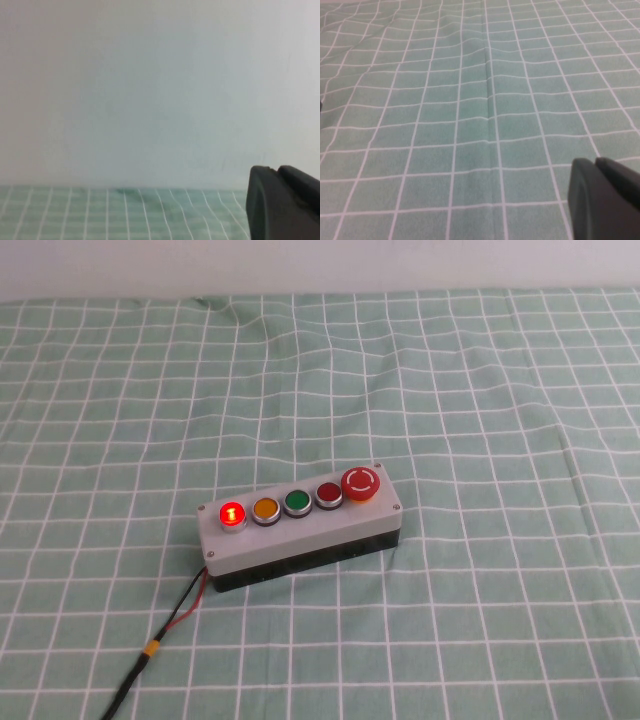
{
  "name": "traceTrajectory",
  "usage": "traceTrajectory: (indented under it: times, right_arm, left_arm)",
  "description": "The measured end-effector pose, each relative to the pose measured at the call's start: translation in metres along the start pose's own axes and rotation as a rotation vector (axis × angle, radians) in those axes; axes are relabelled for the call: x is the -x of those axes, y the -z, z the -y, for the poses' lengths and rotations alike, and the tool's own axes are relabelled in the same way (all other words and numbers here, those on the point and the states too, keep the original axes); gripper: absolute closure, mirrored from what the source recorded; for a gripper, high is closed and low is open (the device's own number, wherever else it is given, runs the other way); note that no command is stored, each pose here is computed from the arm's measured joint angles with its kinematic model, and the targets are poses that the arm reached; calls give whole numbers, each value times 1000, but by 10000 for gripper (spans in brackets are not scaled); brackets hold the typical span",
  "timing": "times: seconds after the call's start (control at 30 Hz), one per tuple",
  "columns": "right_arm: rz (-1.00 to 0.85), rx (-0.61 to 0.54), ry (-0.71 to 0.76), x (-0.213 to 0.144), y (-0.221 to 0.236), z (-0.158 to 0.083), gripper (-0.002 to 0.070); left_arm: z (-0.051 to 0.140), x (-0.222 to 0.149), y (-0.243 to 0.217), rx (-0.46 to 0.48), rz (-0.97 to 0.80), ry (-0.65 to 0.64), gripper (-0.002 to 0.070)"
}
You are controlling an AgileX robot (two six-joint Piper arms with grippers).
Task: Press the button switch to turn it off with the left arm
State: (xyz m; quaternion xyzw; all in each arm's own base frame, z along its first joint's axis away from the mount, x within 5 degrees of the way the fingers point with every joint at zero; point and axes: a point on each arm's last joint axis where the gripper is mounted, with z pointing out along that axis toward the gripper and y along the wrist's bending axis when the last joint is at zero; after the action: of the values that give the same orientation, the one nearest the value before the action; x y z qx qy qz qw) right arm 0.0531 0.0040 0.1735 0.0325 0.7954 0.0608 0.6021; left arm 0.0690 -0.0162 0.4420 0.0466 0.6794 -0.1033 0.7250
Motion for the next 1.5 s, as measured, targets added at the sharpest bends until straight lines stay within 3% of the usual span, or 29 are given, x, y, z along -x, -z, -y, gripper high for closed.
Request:
traceTrajectory:
  times: [0.2, 0.43, 0.7, 1.03, 1.33, 1.5]
  right_arm:
    - [0, 0, 0, 0, 0, 0, 694]
    - [0, 0, 0, 0, 0, 0, 694]
    - [0, 0, 0, 0, 0, 0, 694]
    - [0, 0, 0, 0, 0, 0, 694]
    - [0, 0, 0, 0, 0, 0, 694]
    - [0, 0, 0, 0, 0, 0, 694]
  left_arm:
    - [5, -7, -49, -67, -228, 138, 677]
    - [0, -29, -96, -50, -351, 185, 677]
    - [2, -87, -146, -113, -715, 258, 677]
    - [39, -138, -201, -302, -966, 160, 677]
    - [53, -168, -235, -219, -1186, 10, 677]
    - [55, -180, -247, -203, -1226, 3, 677]
